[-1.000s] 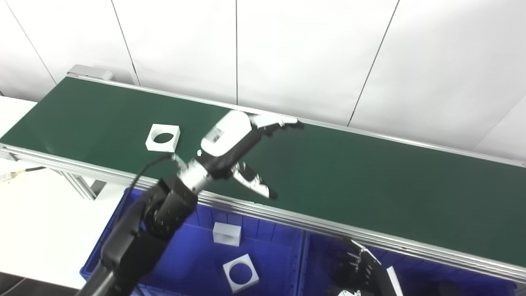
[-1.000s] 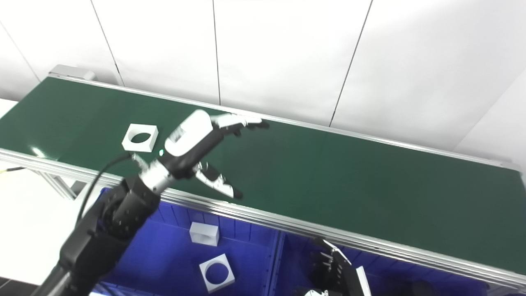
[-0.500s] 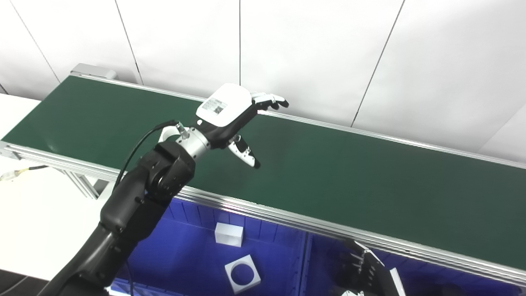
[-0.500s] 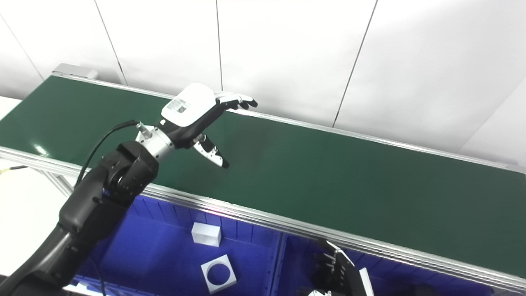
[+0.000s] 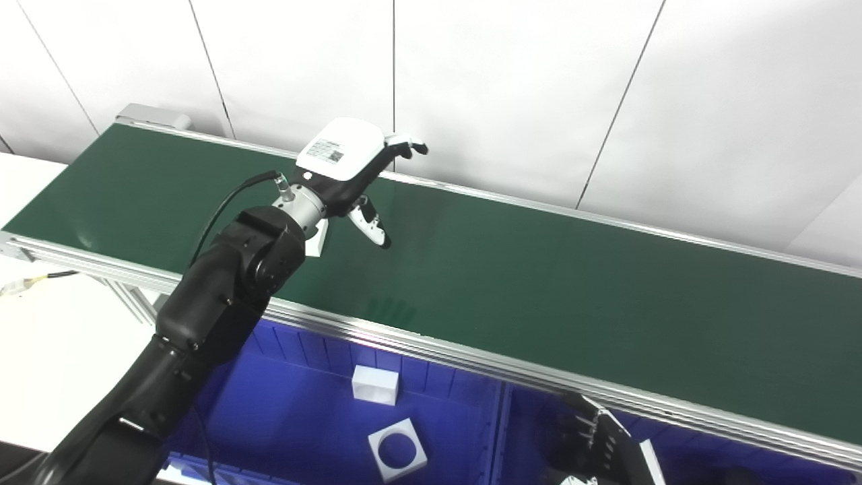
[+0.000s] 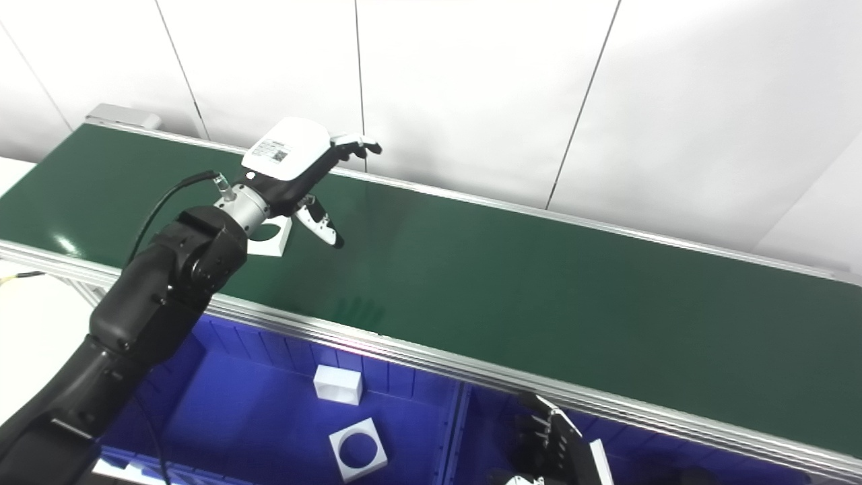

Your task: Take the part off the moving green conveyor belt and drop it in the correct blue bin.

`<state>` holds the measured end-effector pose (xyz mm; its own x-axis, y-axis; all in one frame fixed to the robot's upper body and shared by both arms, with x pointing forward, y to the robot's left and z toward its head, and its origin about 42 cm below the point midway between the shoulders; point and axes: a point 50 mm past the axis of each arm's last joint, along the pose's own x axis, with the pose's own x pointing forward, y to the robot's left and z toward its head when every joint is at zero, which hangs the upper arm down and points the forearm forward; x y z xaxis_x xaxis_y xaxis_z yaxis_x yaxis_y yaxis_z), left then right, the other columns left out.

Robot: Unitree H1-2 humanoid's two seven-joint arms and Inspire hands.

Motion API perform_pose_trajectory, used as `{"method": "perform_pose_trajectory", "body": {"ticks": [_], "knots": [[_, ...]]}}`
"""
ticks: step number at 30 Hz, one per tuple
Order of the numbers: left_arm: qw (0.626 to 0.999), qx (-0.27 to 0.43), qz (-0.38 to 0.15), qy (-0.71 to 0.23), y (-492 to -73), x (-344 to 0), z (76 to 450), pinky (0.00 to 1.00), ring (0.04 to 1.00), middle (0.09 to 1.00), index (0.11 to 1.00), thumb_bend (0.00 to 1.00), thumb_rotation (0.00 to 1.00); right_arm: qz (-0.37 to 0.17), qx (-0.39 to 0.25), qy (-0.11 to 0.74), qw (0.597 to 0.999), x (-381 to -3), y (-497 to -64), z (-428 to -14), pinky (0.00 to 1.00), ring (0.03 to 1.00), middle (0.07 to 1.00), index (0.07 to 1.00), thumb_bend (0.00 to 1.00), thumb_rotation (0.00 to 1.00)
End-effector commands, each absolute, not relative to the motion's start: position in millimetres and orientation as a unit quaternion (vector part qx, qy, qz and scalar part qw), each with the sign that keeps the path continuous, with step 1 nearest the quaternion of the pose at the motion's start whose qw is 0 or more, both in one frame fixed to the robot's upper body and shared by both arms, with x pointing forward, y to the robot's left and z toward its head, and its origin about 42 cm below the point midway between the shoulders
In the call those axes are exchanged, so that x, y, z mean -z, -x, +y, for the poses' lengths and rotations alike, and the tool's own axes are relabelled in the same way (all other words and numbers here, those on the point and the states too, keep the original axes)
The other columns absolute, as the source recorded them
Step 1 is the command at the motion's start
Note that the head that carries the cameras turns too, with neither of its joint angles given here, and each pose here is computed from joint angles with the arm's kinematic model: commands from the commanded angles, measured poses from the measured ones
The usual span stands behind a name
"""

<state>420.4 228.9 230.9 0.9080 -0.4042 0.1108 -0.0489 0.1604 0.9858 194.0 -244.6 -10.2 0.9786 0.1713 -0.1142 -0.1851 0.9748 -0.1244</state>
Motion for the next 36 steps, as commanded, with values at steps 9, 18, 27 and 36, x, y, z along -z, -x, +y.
{"method": "perform_pose_trajectory", "body": {"ticks": [9, 18, 27, 36], "knots": [[0.730, 0.093, -0.156, -0.659, -445.3, -256.8, 246.2, 0.57, 0.691, 0.767, 0.804, 1.00, 0.10, 0.028, -0.091, 0.064, 0.993, 5.5, -200.2, -243.6, 0.67, 0.766, 0.863, 0.783, 0.98, 0.28], [0.736, 0.111, -0.109, -0.659, -465.8, -234.3, 252.7, 0.57, 0.711, 0.789, 0.798, 1.00, 0.13, 0.029, -0.091, 0.065, 0.993, 5.6, -200.0, -243.9, 0.67, 0.771, 0.863, 0.782, 0.99, 0.29], [0.725, 0.119, -0.087, -0.673, -479.8, -201.7, 236.7, 0.59, 0.716, 0.796, 0.799, 1.00, 0.16, 0.027, -0.092, 0.064, 0.993, 4.9, -198.0, -242.2, 0.68, 0.774, 0.864, 0.781, 0.99, 0.29], [0.725, 0.120, -0.083, -0.673, -488.4, -174.1, 202.2, 0.66, 0.762, 0.816, 0.803, 1.00, 0.18, 0.028, -0.092, 0.060, 0.994, 5.2, -195.9, -239.1, 0.68, 0.777, 0.861, 0.776, 0.99, 0.28]]}}
